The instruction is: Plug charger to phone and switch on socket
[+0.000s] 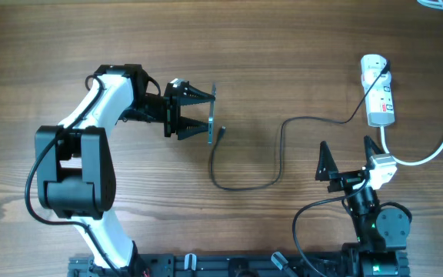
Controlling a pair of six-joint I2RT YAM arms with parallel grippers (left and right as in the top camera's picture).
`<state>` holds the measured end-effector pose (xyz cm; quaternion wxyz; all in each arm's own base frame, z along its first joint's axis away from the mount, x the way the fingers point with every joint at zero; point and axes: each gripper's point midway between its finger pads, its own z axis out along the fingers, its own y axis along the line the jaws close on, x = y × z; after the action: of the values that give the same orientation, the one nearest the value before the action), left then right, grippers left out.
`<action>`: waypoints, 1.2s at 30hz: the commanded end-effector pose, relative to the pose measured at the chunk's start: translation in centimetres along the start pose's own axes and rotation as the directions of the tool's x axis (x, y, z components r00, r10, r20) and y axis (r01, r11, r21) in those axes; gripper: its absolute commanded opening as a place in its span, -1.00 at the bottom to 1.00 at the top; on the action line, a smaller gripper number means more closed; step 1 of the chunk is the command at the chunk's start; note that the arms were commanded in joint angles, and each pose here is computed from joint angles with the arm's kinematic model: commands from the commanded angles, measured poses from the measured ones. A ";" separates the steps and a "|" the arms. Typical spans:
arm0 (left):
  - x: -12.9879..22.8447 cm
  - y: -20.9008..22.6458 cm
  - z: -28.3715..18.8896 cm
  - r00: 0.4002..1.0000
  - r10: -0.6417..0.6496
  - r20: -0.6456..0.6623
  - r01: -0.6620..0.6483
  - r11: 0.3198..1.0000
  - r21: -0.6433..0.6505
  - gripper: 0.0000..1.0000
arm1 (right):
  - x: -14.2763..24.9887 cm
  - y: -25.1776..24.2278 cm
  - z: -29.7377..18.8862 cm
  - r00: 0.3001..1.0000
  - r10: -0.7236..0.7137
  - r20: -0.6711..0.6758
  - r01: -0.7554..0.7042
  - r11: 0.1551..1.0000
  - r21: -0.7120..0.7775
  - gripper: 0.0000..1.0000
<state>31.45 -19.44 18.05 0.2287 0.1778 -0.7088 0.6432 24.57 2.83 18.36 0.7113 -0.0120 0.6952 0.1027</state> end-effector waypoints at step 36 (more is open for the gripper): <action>-5.3 2.7 -1.3 0.928 0.354 0.120 -0.302 0.899 -0.318 0.17 | -10.4 4.5 2.2 0.979 0.147 -0.143 -0.171 0.971 -0.169 0.99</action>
<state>33.67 -18.78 13.40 0.1146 0.0863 -0.8053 0.5752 25.01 4.94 26.23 0.6807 -0.0083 0.7071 0.1913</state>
